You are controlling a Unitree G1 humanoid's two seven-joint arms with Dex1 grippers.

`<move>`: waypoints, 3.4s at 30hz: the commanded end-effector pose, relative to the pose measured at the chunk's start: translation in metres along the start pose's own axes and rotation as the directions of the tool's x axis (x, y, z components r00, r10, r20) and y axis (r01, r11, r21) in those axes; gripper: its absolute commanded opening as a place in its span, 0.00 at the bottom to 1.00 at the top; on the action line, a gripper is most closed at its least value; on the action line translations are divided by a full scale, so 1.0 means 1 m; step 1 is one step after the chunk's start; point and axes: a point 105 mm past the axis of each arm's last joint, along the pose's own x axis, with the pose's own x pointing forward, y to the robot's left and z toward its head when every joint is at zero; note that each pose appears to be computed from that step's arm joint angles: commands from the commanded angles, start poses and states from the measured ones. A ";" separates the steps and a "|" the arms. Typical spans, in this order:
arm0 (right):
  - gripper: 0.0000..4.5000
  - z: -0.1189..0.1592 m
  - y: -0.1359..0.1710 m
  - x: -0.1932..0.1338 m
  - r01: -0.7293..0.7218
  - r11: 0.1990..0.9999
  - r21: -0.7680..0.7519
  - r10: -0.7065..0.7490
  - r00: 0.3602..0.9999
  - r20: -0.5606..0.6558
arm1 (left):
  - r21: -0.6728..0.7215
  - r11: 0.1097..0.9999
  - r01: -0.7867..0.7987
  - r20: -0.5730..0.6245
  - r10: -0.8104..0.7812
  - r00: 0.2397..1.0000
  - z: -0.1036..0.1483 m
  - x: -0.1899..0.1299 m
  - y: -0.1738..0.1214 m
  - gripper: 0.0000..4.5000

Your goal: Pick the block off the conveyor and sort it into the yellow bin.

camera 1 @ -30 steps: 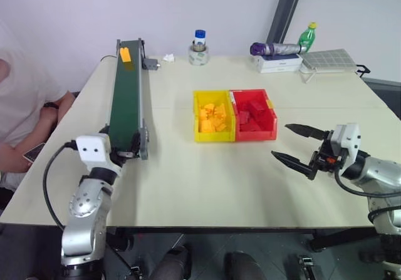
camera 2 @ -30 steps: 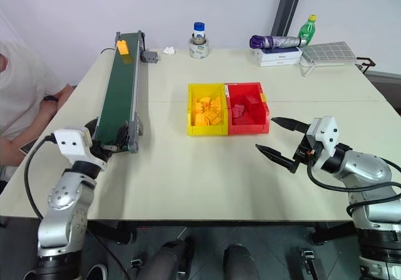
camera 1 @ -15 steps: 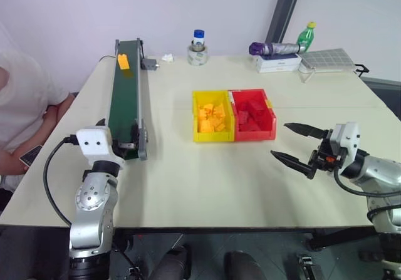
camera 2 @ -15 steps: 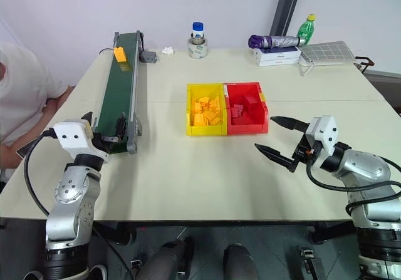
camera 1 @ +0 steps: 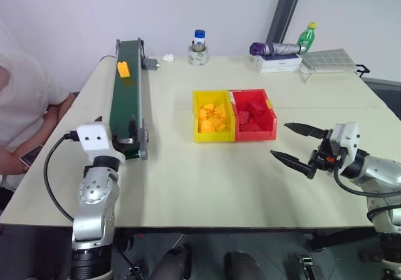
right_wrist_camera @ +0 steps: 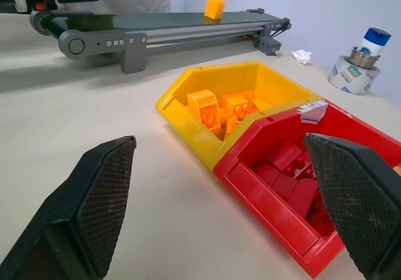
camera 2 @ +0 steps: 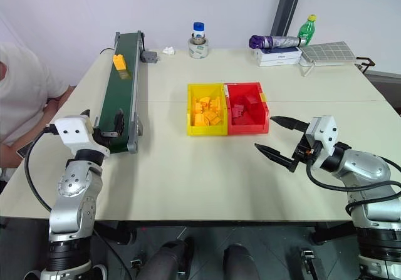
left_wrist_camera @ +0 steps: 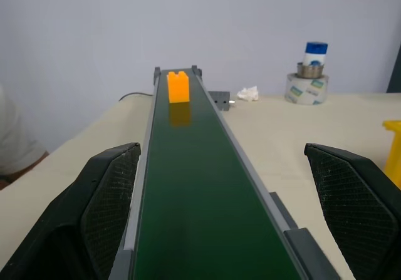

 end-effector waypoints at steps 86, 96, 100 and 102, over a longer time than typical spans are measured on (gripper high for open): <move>1.00 0.014 0.005 -0.012 0.079 0.996 -0.043 -0.079 0.997 0.005 | -0.288 0.783 0.551 0.101 -0.547 0.831 0.050 0.103 -0.221 0.99; 1.00 0.013 0.002 -0.006 0.055 0.998 -0.037 -0.055 0.998 0.014 | -0.268 0.709 0.652 0.127 -0.645 0.753 0.055 0.051 -0.149 0.99; 1.00 0.011 0.002 -0.005 0.041 0.999 -0.035 -0.040 0.999 0.012 | -0.201 0.617 0.761 0.108 -0.758 0.643 0.063 0.006 -0.115 0.99; 1.00 0.011 0.001 -0.005 0.032 0.999 -0.035 -0.032 0.999 0.010 | -0.176 0.614 0.770 0.039 -0.777 0.628 0.055 -0.009 -0.091 0.99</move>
